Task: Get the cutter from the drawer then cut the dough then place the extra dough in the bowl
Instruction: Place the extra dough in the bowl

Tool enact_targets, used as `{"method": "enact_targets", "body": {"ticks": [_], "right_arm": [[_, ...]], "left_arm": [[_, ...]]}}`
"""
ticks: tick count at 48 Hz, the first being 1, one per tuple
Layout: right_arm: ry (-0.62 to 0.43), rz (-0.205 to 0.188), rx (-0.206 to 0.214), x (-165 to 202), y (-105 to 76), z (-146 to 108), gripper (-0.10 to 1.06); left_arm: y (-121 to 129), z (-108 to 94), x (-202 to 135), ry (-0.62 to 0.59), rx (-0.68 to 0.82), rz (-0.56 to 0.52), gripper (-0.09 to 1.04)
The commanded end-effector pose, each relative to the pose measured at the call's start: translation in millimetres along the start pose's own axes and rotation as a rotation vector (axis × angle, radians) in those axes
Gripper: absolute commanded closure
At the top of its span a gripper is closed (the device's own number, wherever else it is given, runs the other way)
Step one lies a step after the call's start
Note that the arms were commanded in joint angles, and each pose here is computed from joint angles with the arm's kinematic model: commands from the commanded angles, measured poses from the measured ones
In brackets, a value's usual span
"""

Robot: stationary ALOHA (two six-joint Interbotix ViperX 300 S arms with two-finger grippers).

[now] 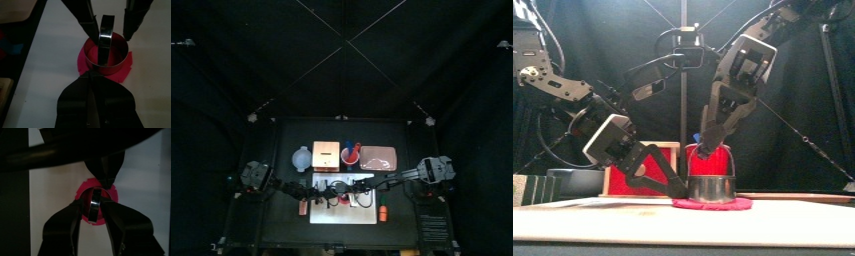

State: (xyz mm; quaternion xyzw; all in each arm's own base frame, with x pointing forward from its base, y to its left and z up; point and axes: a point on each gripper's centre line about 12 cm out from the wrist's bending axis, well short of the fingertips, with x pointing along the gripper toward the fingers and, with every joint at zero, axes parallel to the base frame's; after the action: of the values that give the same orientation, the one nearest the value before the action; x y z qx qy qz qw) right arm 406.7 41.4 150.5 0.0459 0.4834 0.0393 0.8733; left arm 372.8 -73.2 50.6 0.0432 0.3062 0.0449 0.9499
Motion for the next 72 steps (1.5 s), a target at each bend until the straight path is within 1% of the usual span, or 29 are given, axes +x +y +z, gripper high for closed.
{"method": "enact_targets", "body": {"ticks": [1, 8, 12, 20, 26, 35, 41, 45, 47, 52, 57, 64, 70, 72], "right_arm": [[-0.041, 0.004, -0.002, -10, 1.1, 14, 0.40], [-0.034, 0.005, -0.006, -11, 1.7, 16, 0.45], [-0.032, 0.007, -0.004, -13, 1.7, 18, 0.45], [-0.049, 0.009, -0.016, -24, 3.7, 28, 0.45], [-0.053, -0.002, -0.017, -38, -2.0, 33, 0.45], [-0.057, -0.016, -0.005, -57, -11.2, 31, 0.45], [-0.033, -0.024, 0.014, -66, -18.4, 19, 0.45], [-0.015, -0.028, 0.031, -70, -22.5, 5, 0.45], [-0.007, -0.027, 0.044, -71, -23.4, -2, 0.45], [0.015, -0.007, 0.096, -74, -24.9, -20, 0.45], [0.022, 0.001, 0.129, -81, -26.9, -35, 0.45], [0.015, -0.007, 0.135, -87, -29.0, -51, 0.45], [-0.033, -0.015, 0.128, -89, -29.1, -55, 0.44], [-0.041, -0.017, 0.135, -88, -29.6, -57, 0.43]], "left_arm": [[-2, -4, -1, 0.022, 0.000, -0.011, 0.45], [-2, -4, -1, 0.023, -0.001, -0.010, 0.45], [-1, -4, -1, 0.024, -0.001, -0.010, 0.45], [-1, -5, -1, 0.025, 0.000, -0.010, 0.45], [-2, -5, -1, 0.027, 0.000, -0.010, 0.45], [-2, -8, -1, 0.058, -0.002, -0.024, 0.45], [-2, -8, -1, 0.061, -0.009, -0.022, 0.45], [-1, -9, -2, 0.062, -0.014, -0.019, 0.45], [1, -9, -3, 0.065, -0.017, -0.016, 0.45], [4, -10, -7, 0.067, -0.024, -0.011, 0.45], [7, -9, -16, 0.061, -0.026, -0.012, 0.45], [13, -1, -30, 0.035, -0.048, -0.008, 0.45], [19, 8, -36, 0.010, -0.063, -0.002, 0.45], [20, 10, -37, 0.004, -0.066, -0.002, 0.45]]}}
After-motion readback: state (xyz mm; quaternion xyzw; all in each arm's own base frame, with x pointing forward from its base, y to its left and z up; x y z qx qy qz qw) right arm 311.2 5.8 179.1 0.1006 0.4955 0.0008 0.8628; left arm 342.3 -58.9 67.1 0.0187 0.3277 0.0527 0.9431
